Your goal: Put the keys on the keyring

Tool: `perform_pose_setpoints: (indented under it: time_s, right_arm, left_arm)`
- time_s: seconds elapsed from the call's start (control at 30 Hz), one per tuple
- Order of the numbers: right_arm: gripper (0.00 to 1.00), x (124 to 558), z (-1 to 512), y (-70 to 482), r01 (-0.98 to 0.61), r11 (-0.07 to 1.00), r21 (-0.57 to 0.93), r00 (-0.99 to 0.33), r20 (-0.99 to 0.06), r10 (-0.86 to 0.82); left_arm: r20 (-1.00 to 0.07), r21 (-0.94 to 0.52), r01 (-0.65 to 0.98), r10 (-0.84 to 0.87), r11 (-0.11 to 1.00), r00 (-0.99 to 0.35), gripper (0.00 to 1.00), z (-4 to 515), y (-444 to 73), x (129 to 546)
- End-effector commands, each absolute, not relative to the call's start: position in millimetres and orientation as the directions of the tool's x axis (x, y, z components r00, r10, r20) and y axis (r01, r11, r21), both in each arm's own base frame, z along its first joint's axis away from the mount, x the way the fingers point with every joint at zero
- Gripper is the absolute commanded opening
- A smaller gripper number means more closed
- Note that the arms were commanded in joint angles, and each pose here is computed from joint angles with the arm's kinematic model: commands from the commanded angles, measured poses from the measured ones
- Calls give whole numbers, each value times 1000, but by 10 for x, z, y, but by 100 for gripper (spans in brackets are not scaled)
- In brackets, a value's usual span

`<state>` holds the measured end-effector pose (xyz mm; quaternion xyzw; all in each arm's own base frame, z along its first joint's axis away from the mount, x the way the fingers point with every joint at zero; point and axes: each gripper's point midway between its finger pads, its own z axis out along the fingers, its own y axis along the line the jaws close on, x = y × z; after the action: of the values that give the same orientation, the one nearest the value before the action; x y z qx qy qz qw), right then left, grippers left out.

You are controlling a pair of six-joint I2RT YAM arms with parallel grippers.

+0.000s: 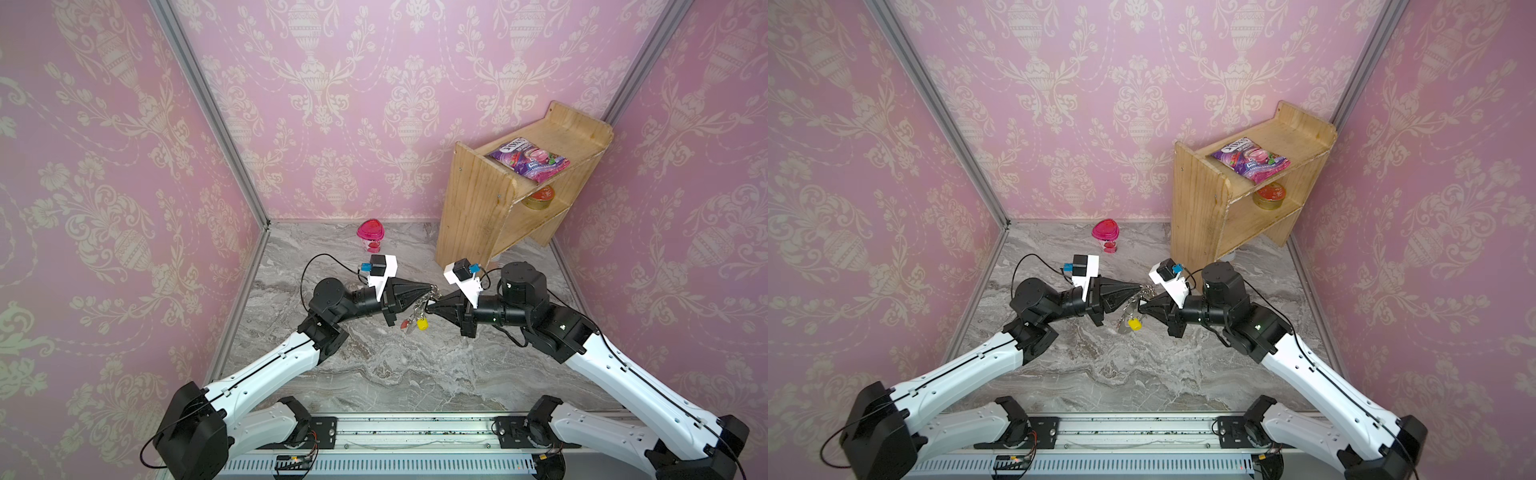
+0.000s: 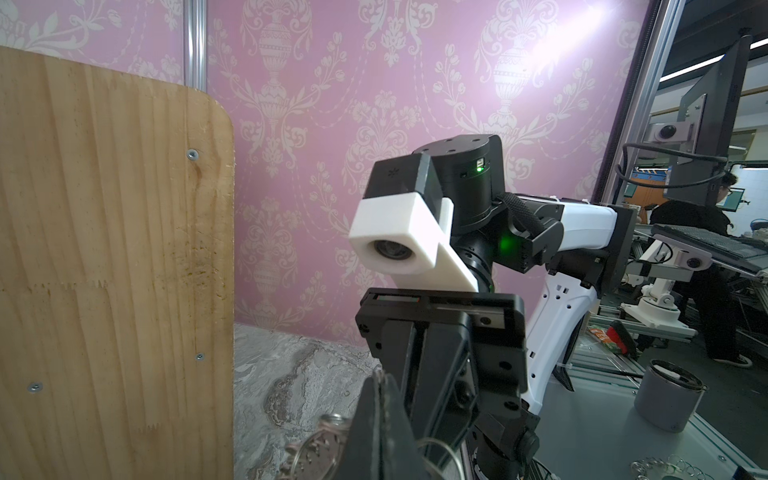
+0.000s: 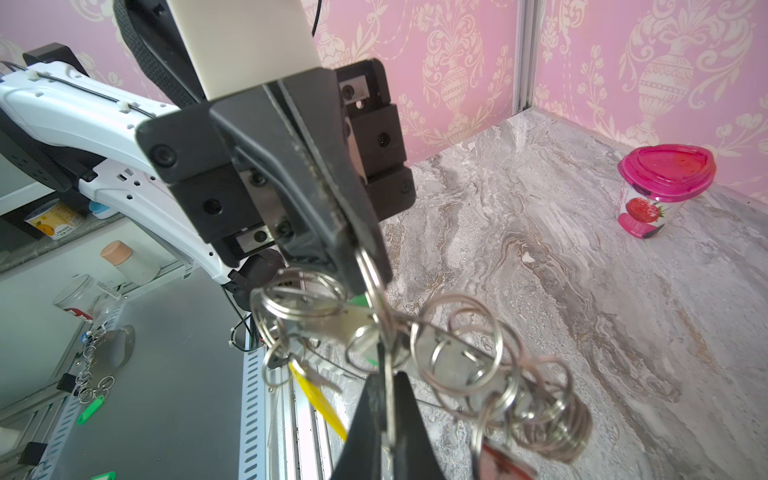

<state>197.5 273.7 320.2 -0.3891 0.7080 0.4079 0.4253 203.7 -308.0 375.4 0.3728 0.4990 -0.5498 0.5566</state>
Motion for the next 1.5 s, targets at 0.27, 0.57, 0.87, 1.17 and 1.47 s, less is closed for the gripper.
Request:
perform_pose_setpoints:
  time_s: [0.27,0.57,0.87,1.17,1.47]
  right_arm:
    - [0,1889,3198,2599,-887,397,234,-347,-907,-240]
    - [0,1891,3198,2453,-875,452,172,-340,-883,-323]
    - [0,1916,3401,2410,-877,466,120,-294,-899,-323]
    - [0,1916,3336,2638,-897,395,197,-330,-894,-304]
    - [0,1904,3220,2719,-903,377,207,-339,-882,-327]
  left_arm:
    - [-972,-78,985,-230,155,-41,0,3796,-3022,1986]
    - [-979,-59,982,-202,179,-22,0,3763,-2994,1978]
    - [-980,-65,981,-195,184,-28,0,3741,-2992,1986]
    - [-972,-61,984,-236,169,-20,0,3835,-2996,1980]
    - [-971,-76,985,-237,157,-37,0,3822,-3014,1975]
